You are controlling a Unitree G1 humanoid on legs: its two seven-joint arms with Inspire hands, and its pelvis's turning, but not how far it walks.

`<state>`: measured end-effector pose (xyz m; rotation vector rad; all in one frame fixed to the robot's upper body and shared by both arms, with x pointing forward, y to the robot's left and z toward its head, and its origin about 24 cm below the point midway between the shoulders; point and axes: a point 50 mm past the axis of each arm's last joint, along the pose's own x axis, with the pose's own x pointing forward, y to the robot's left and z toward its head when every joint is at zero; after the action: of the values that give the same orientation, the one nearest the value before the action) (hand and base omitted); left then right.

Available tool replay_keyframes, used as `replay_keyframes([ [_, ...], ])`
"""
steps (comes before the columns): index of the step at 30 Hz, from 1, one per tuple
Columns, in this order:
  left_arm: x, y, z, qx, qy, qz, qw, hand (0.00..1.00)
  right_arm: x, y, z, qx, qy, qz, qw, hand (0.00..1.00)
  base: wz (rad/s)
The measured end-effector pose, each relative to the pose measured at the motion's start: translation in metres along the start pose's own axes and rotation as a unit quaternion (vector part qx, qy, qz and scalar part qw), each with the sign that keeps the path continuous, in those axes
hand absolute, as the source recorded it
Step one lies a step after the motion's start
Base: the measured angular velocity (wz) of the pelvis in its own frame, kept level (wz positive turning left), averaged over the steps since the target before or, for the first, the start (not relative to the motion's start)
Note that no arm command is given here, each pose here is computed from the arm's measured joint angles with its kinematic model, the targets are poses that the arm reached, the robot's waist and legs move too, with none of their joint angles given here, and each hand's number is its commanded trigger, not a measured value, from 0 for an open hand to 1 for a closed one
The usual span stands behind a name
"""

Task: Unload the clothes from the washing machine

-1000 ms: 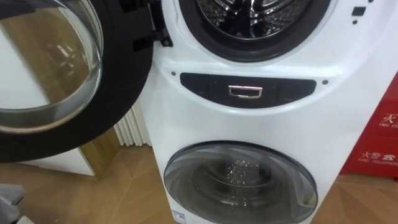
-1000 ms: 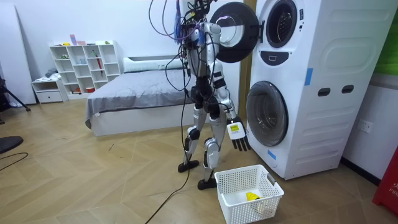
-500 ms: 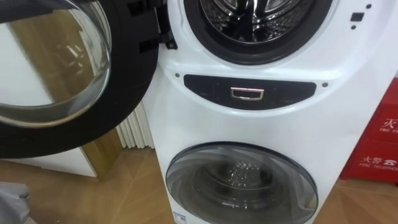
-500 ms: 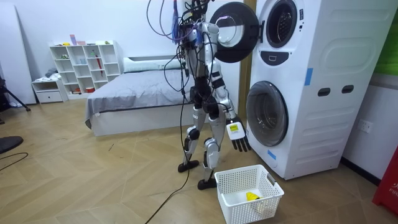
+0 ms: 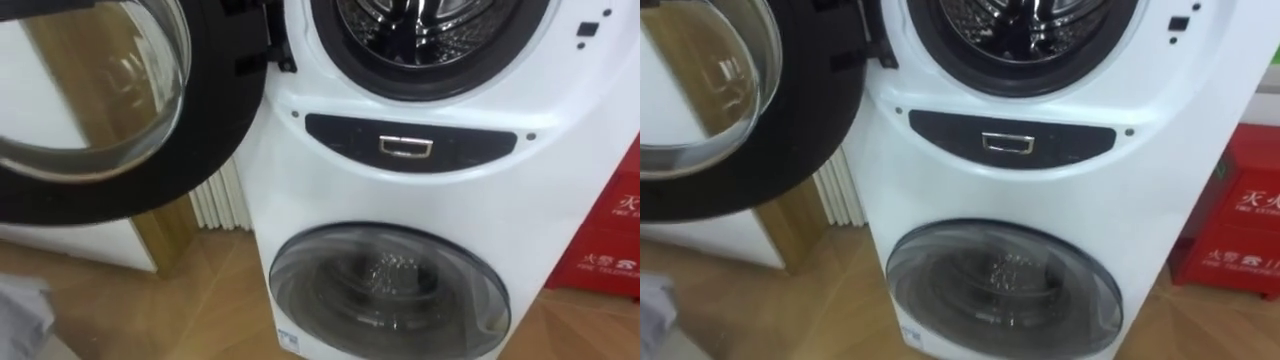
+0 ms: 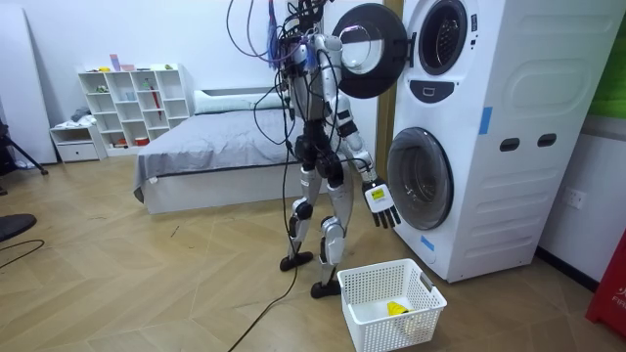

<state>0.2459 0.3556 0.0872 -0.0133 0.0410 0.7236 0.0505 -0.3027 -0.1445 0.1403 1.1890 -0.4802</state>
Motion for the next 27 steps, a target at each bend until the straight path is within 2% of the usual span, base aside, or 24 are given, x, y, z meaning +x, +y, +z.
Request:
replay_keyframes([
  [2, -0.003, -0.005, 0.0, -0.003, -0.001, -0.009, 1.0, 0.0, 0.001, 0.004, 0.0, -0.004, 0.004, 0.015, 1.0, 0.0, 0.09],
  [3, -0.008, -0.012, 0.001, 0.019, -0.004, -0.031, 0.999, 0.0, 0.001, 0.004, 0.001, -0.005, 0.003, 0.018, 1.0, 0.0, 0.11],
  [5, -0.012, -0.017, -0.002, 0.033, -0.001, -0.037, 0.999, 0.0, 0.001, 0.005, 0.0, -0.008, 0.006, 0.02, 1.0, 0.0, 0.04],
  [17, -0.013, -0.015, -0.008, 0.039, 0.019, -0.03, 0.999, 0.0, 0.0, 0.006, -0.014, -0.014, 0.04, 0.027, 0.999, 0.0, 0.01],
  [27, -0.014, -0.011, -0.01, 0.039, 0.022, -0.034, 0.998, 0.0, 0.003, 0.013, -0.002, -0.022, 0.025, 0.037, 0.999, 0.0, 0.0],
])
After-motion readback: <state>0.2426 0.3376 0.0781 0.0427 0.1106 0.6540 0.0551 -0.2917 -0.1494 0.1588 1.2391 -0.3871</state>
